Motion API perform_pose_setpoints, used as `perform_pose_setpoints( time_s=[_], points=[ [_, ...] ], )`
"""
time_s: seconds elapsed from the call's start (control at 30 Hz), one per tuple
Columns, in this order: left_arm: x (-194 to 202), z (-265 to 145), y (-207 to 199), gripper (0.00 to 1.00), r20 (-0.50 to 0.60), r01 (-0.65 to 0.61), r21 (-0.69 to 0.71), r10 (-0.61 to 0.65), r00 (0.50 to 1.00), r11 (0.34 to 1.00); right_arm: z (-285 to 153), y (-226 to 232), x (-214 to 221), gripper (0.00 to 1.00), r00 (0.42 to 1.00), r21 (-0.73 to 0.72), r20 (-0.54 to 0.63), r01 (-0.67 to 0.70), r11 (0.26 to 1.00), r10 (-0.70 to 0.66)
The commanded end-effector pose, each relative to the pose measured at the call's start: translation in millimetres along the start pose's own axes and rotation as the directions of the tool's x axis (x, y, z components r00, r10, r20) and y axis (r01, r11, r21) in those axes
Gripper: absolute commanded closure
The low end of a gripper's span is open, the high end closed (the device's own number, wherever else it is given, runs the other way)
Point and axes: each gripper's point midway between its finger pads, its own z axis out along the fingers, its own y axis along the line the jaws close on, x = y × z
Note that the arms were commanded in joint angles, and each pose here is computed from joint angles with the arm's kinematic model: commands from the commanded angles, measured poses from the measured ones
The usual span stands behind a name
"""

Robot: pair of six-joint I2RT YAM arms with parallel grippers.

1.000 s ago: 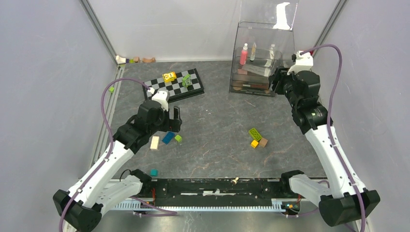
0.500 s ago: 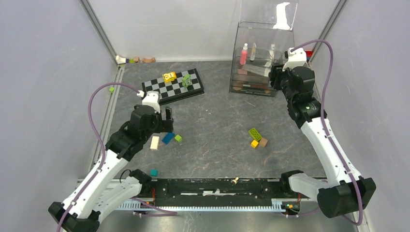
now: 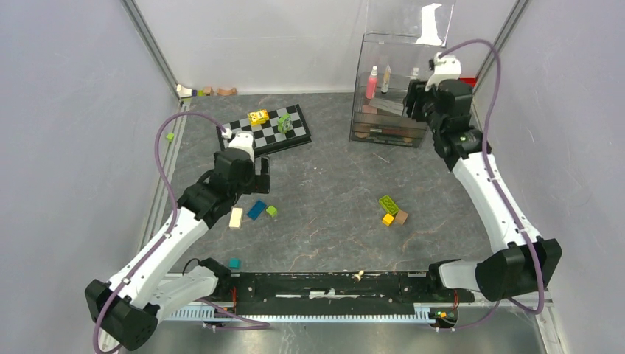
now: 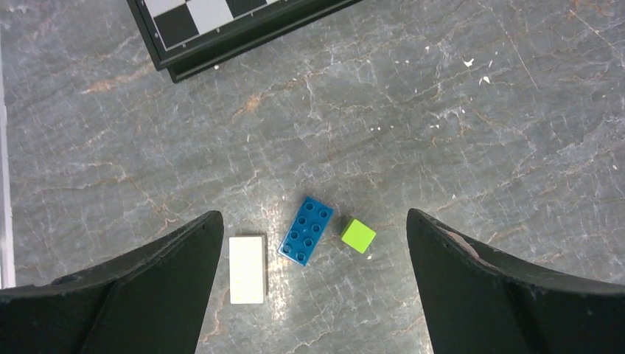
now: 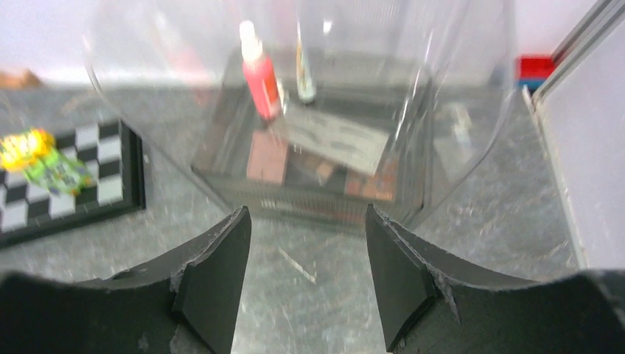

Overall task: Organize the makeup
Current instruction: Close the storage box at the center of the board.

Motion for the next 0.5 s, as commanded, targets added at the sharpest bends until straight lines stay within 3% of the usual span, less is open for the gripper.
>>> perform_pose_setpoints(
  time_s=[0.0, 0.2, 0.47],
  points=[
    [-44.0, 0.4, 2.6, 0.0, 0.11, -0.048, -0.034, 0.051, 0.993, 0.998, -16.4, -8.6, -89.4, 0.35, 0.977, 0.011, 0.192, -0.096, 0.995, 0.092],
    [-46.5, -2.0, -2.7, 0.0, 0.169, -0.02, 0.01, 0.018, 0.985, 1.0, -36.8, -18.7, -163.4, 0.35, 0.905, 0.021, 0.393, -0.183, 0.983, 0.16],
    [-49.1, -9.6, -22.0, 0.0, 0.178, 0.002, 0.129, -0.025, 0.984, 0.992, -56.2, -53.0, -244.4, 0.3, 0.753, 0.042, 0.612, -0.338, 0.94, 0.243]
  ],
)
